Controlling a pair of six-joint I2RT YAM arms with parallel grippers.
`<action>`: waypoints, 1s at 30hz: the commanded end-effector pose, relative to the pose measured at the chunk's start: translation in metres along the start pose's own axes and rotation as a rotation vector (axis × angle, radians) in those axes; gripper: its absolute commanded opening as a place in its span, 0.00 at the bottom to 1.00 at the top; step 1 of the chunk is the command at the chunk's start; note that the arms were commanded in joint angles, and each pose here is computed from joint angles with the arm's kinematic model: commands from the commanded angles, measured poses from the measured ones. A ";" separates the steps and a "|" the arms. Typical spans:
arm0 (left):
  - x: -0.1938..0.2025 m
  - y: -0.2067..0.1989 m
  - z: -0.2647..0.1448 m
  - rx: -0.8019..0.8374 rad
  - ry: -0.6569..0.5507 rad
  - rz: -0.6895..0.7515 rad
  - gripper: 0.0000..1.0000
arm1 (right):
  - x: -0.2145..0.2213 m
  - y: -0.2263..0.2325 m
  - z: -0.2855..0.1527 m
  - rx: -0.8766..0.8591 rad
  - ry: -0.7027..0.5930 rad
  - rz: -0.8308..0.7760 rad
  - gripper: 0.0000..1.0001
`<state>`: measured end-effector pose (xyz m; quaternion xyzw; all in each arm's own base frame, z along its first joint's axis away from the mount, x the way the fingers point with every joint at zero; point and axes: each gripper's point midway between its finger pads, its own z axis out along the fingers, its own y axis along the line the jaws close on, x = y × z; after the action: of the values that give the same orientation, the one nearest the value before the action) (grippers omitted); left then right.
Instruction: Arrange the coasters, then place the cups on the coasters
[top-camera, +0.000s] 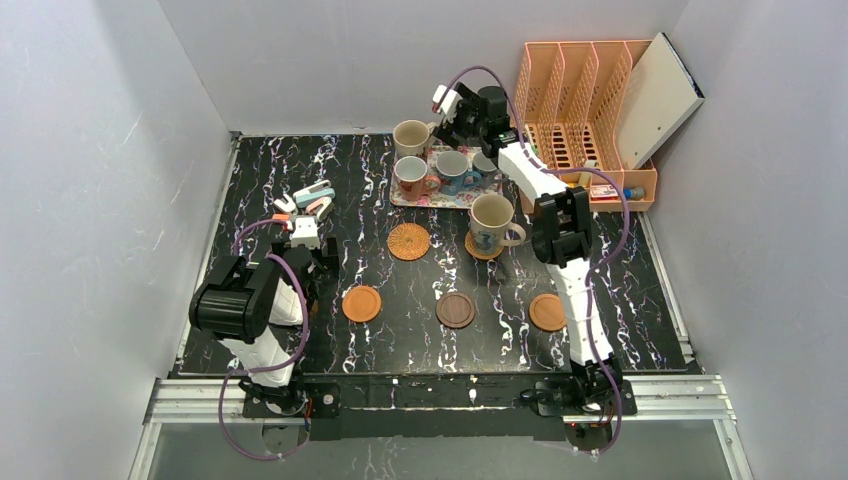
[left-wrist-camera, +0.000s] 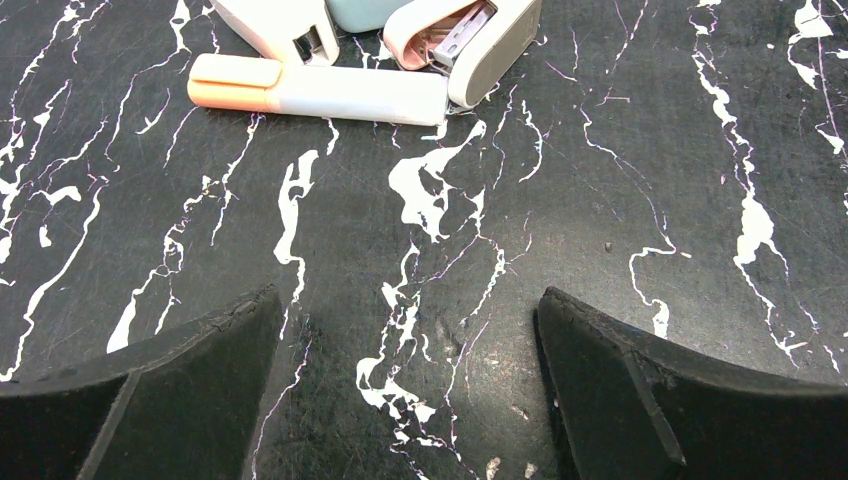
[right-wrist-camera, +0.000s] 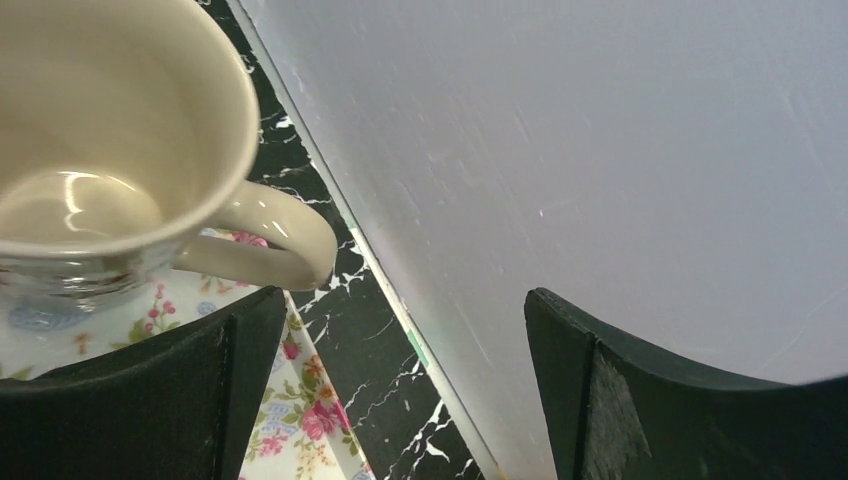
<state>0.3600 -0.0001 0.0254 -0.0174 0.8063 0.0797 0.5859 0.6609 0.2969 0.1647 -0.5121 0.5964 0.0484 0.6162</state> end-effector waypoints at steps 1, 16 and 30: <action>-0.010 0.006 0.004 -0.034 -0.028 -0.017 0.98 | -0.068 -0.026 -0.026 0.014 -0.078 -0.129 0.98; -0.010 0.006 0.004 -0.034 -0.028 -0.017 0.98 | -0.122 0.007 -0.081 -0.253 -0.138 -0.281 0.98; -0.010 0.006 0.004 -0.034 -0.029 -0.017 0.98 | -0.144 0.056 -0.055 -0.425 -0.273 0.148 0.86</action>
<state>0.3600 -0.0002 0.0254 -0.0176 0.8063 0.0796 0.5859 0.5546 0.3427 0.2584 -0.5910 0.5202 0.2219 0.5752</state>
